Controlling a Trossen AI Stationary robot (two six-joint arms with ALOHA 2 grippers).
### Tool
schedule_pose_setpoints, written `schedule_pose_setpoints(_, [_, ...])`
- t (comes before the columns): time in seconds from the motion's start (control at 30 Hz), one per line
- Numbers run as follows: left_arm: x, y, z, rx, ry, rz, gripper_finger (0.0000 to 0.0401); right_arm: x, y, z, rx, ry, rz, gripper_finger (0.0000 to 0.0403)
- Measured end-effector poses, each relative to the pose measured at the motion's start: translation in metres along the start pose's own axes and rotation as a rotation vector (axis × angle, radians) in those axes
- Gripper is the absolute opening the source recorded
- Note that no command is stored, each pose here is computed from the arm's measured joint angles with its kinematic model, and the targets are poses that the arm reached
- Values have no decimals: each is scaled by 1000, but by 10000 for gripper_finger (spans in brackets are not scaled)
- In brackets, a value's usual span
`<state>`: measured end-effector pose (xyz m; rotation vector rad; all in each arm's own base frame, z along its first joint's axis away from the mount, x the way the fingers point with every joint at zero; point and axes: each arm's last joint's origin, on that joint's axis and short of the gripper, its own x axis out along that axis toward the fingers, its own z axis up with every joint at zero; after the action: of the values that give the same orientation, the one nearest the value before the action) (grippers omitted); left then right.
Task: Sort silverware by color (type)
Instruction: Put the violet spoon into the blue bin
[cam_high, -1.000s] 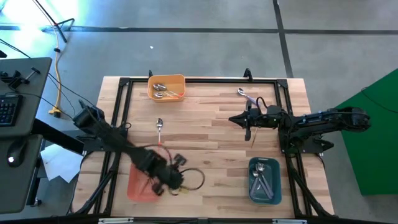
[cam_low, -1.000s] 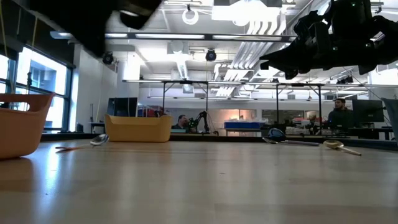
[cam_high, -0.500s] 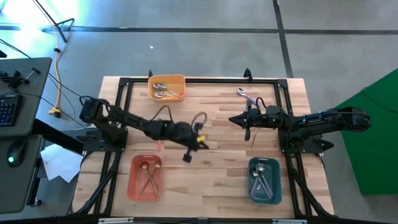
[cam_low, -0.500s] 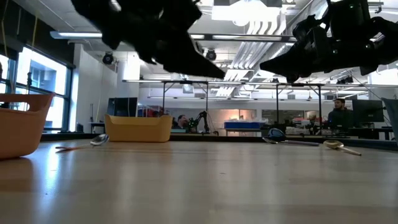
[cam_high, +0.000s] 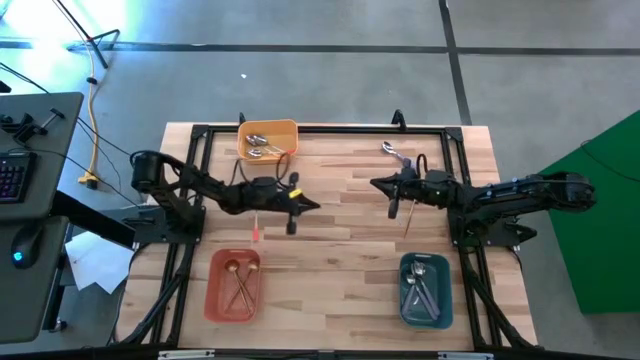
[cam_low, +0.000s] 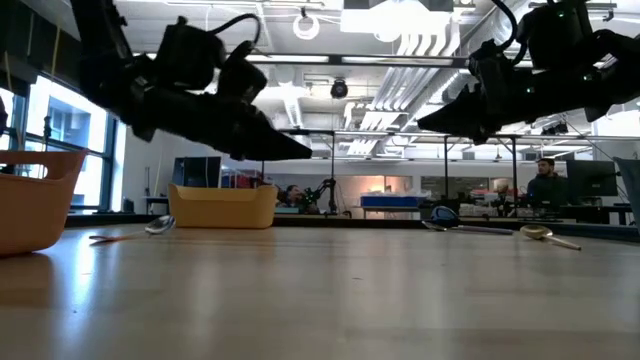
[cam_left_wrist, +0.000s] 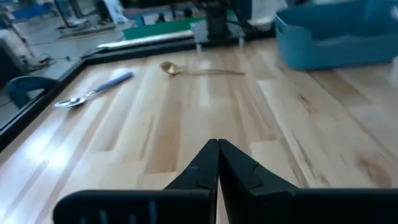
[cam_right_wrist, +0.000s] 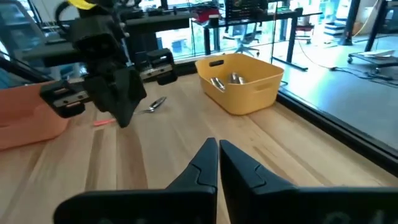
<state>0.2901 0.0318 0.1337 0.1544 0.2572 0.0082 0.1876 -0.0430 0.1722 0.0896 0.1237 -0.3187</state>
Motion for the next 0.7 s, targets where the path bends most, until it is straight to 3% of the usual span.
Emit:
schedule_pose_setpoints(0.3, [-21,4,-8,-215,-134,38,0,1,-9,5,33,-49,-28,27])
schedule_pose_setpoints(0.7, [-17,5,-2,-217,-165,36,0,0,-3,-3,40,28,-1,89])
